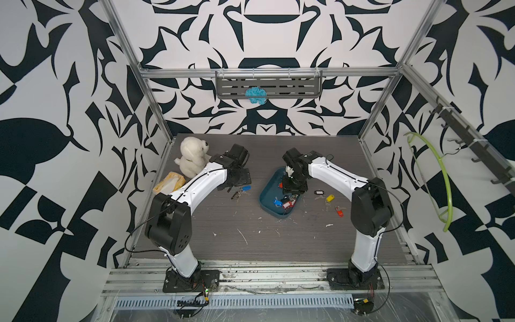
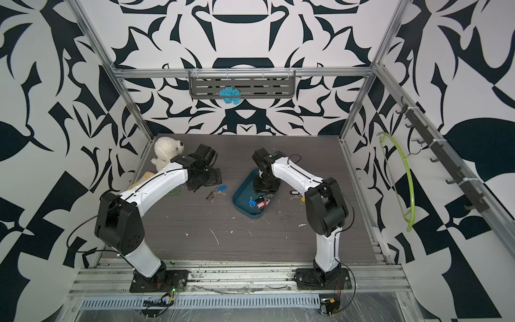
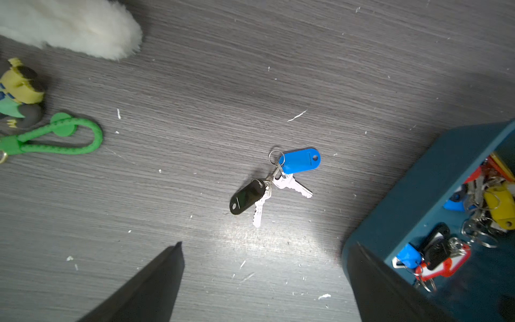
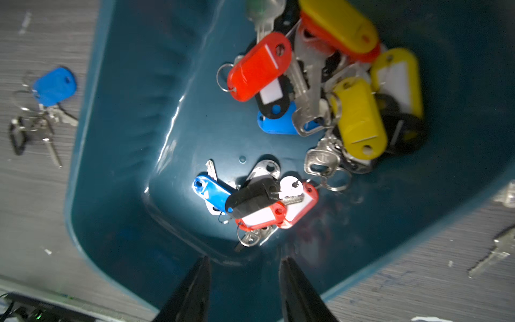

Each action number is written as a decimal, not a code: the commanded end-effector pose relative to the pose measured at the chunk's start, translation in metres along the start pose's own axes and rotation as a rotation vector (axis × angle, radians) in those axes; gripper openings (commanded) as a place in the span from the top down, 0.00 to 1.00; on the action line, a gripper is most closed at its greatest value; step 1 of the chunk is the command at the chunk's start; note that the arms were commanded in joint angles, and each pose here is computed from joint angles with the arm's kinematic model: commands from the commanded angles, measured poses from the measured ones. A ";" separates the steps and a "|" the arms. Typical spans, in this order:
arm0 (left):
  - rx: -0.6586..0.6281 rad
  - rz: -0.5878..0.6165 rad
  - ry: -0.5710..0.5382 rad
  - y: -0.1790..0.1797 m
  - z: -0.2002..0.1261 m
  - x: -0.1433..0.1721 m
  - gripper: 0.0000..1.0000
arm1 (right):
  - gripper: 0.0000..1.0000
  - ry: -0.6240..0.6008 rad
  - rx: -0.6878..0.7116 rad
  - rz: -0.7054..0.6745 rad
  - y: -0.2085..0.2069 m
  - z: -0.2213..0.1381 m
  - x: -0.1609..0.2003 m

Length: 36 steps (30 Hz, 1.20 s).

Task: Take the keys out of the storage box
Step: Pick up the key from the storage box.

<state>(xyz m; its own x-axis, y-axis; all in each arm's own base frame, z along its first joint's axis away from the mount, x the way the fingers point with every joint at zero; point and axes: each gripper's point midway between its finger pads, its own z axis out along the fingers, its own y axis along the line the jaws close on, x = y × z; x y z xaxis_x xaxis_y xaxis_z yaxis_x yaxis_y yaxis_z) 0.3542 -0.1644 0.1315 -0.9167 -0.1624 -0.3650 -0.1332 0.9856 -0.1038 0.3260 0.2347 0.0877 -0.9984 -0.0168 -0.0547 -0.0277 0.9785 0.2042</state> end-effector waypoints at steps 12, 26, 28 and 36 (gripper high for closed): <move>0.035 0.045 0.015 0.002 0.004 0.012 0.01 | 0.50 0.002 0.202 0.250 -0.020 0.012 0.003; 0.075 0.092 0.024 -0.010 0.005 0.008 0.01 | 0.49 -0.033 0.242 0.383 -0.020 0.030 -0.014; 0.077 0.096 0.024 -0.010 0.005 0.008 0.01 | 0.50 -0.035 0.251 0.384 -0.021 0.031 -0.014; 0.075 0.104 0.030 -0.009 0.007 0.010 0.00 | 0.59 -0.051 0.270 0.371 -0.025 0.030 -0.017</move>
<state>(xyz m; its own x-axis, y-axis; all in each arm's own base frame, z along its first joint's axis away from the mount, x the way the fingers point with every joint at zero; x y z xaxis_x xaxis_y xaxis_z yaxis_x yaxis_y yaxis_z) 0.3468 -0.1737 0.1158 -0.9380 -0.0628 -0.3410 -0.0218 0.9922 -0.1227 0.3383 0.2188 0.0366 -0.9394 0.3415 -0.0295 0.3426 0.9385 -0.0441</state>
